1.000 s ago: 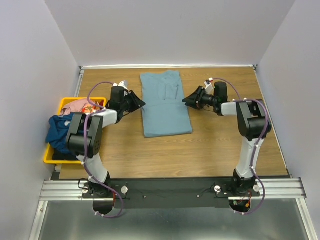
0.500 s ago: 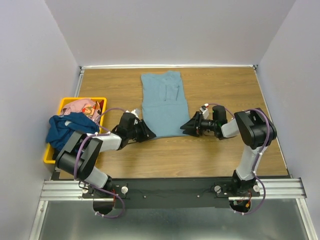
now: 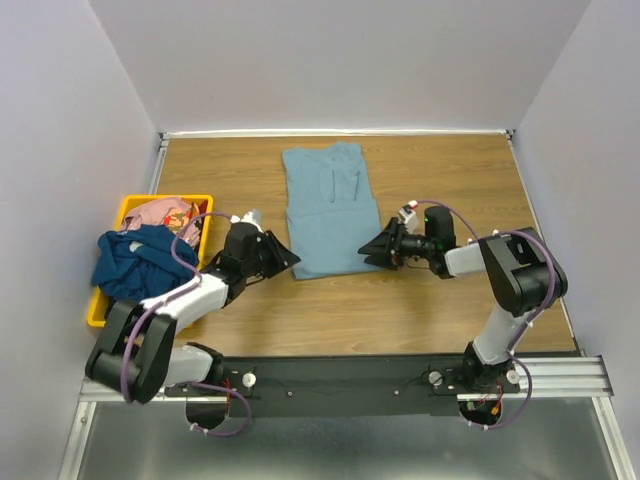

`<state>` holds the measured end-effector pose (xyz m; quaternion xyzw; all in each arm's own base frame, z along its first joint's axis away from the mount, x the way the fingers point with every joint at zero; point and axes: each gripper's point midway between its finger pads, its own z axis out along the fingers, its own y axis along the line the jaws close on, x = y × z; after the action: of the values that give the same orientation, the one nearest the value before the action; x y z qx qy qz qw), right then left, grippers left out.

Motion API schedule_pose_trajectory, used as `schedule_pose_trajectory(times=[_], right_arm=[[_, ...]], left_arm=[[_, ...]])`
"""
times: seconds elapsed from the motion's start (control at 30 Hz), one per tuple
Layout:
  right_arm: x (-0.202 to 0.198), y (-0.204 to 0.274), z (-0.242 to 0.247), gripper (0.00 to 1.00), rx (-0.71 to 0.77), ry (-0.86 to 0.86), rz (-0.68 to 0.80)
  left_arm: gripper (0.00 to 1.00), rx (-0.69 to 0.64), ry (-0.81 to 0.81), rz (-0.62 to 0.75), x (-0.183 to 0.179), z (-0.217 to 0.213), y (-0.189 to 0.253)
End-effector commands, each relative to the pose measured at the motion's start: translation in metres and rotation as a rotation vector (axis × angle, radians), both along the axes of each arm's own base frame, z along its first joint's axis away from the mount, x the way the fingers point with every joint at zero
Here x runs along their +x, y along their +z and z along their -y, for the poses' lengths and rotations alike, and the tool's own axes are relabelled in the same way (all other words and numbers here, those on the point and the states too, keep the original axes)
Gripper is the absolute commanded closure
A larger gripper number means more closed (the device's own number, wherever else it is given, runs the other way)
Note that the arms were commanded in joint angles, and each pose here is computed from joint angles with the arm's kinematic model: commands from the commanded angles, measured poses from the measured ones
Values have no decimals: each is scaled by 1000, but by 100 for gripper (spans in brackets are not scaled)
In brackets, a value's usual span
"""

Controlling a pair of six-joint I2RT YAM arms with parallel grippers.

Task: Fold and stack the t-shirts
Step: Fold the tshirt

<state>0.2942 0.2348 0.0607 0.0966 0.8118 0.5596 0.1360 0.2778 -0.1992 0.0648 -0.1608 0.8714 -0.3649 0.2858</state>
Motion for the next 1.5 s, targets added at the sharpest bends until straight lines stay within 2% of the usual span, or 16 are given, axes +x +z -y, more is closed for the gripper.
schedule_pose_trajectory(times=[0.0, 0.07, 0.17, 0.33, 0.5, 0.67, 0.73, 0.83, 0.9, 0.93, 1.0, 1.07, 1.1, 1.2, 1.33, 1.47], right_arm=[[1, 37, -41, 36, 8, 69, 110], [-3, 44, -70, 36, 16, 120, 133], [-8, 32, -98, 36, 19, 163, 99], [-18, -23, -102, 36, -20, 148, -40], [-36, -69, -89, 36, -85, 133, -153], [-26, -40, -95, 36, -51, 139, -83], [-17, -17, -100, 36, -41, 148, -11], [-11, -2, -97, 36, -85, 139, 38], [-7, 9, -88, 36, -192, 150, 99], [5, 5, -77, 36, -306, 122, 180], [19, 11, -52, 36, -480, 44, 216], [21, 10, -28, 36, -628, 31, 255], [14, 4, -11, 36, -714, 28, 218], [23, 7, 40, 36, -975, -86, 239], [14, -2, 67, 36, -1114, -85, 206], [6, -14, 65, 40, -1109, -39, 172]], left_arm=[[61, 103, 105, 151, 21, -26, 43], [57, 142, 152, 269, 31, -39, 80], [50, 233, 216, 357, 32, -63, 113], [40, 311, 312, 508, 27, -93, 165], [30, 336, 348, 592, 16, -108, 180], [26, 344, 314, 594, 12, -105, 173], [20, 353, 313, 595, 12, -106, 171], [18, 364, 292, 599, 10, -105, 170], [12, 367, 285, 581, 8, -105, 167], [9, 366, 296, 564, 8, -106, 164], [4, 382, 295, 535, 6, -108, 156], [4, 402, 287, 521, 6, -109, 152], [4, 413, 280, 508, 5, -110, 150], [3, 452, 276, 477, 5, -113, 143], [3, 492, 236, 443, 8, -111, 135], [3, 530, 173, 391, 11, -106, 120]])
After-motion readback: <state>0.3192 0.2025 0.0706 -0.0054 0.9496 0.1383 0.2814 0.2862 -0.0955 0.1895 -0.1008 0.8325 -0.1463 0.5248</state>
